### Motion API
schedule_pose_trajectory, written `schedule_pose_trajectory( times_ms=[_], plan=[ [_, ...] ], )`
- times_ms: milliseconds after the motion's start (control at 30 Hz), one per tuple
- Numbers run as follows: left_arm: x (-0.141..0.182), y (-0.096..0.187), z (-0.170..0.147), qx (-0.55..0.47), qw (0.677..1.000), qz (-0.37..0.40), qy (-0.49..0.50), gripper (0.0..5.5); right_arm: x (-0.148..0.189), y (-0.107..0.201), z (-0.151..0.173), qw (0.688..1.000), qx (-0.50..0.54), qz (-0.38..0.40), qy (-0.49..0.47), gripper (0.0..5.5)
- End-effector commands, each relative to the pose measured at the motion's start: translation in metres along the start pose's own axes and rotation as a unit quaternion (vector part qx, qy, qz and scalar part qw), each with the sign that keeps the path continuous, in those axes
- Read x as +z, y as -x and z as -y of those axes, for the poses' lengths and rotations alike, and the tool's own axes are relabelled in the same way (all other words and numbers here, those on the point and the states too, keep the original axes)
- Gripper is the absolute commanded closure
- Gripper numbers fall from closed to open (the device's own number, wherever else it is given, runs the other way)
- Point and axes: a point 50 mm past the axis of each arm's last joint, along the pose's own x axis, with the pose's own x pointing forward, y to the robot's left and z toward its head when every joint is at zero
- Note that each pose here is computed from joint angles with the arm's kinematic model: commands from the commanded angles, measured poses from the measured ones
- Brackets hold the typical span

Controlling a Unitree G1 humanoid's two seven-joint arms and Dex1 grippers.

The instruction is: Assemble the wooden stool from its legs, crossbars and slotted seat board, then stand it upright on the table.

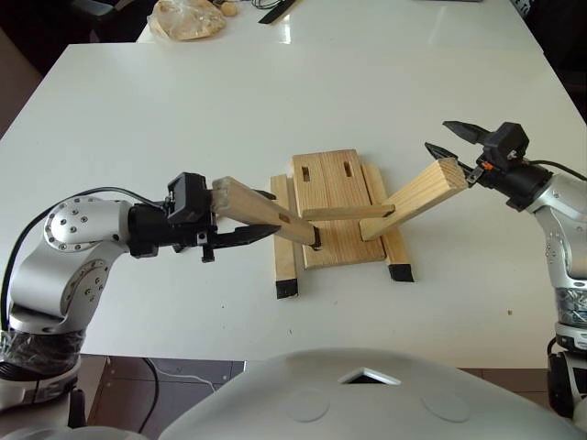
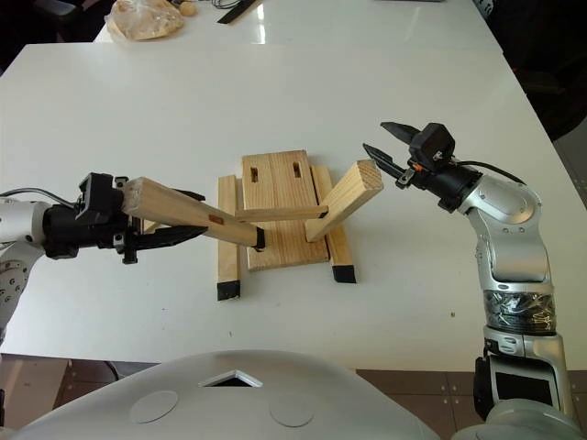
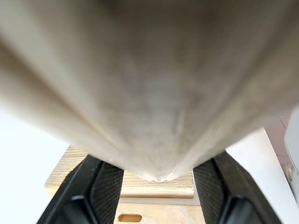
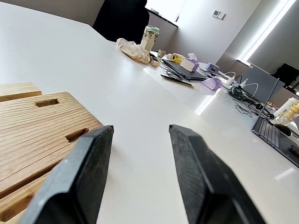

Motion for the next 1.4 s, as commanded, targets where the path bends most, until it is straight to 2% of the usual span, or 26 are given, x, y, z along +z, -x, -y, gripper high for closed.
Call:
schedule_pose_trajectory(
  times_ms=[33, 300, 700, 1033, 1233, 1400],
  plan=[
    [-0.024, 0.003, 0.001, 0.006, 0.993, -0.112, 0.041, 3.46, 0.001, -0.001, -0.003, 1.0, 0.005, 0.002, 0.004, 3.33],
    [-0.013, -0.011, -0.018, -0.01, 0.992, -0.116, 0.05, 3.46, 0.0, -0.012, -0.022, 0.999, 0.049, 0.011, 0.004, 3.33],
    [-0.031, -0.013, -0.033, -0.022, 0.983, -0.169, 0.074, 3.46, -0.007, -0.023, -0.041, 0.997, 0.081, 0.011, 0.007, 3.33],
    [-0.033, -0.011, -0.032, -0.052, 0.976, -0.208, 0.026, 3.46, -0.021, -0.04, -0.046, 0.994, 0.106, -0.012, 0.016, 3.33],
    [-0.02, -0.015, -0.038, -0.047, 0.98, -0.194, 0.011, 3.46, -0.03, -0.048, -0.053, 0.99, 0.135, -0.026, 0.018, 3.33],
    [-0.024, -0.017, -0.038, -0.045, 0.98, -0.185, 0.053, 3.46, -0.038, -0.051, -0.058, 0.987, 0.154, -0.038, 0.023, 3.33]
  ],
)
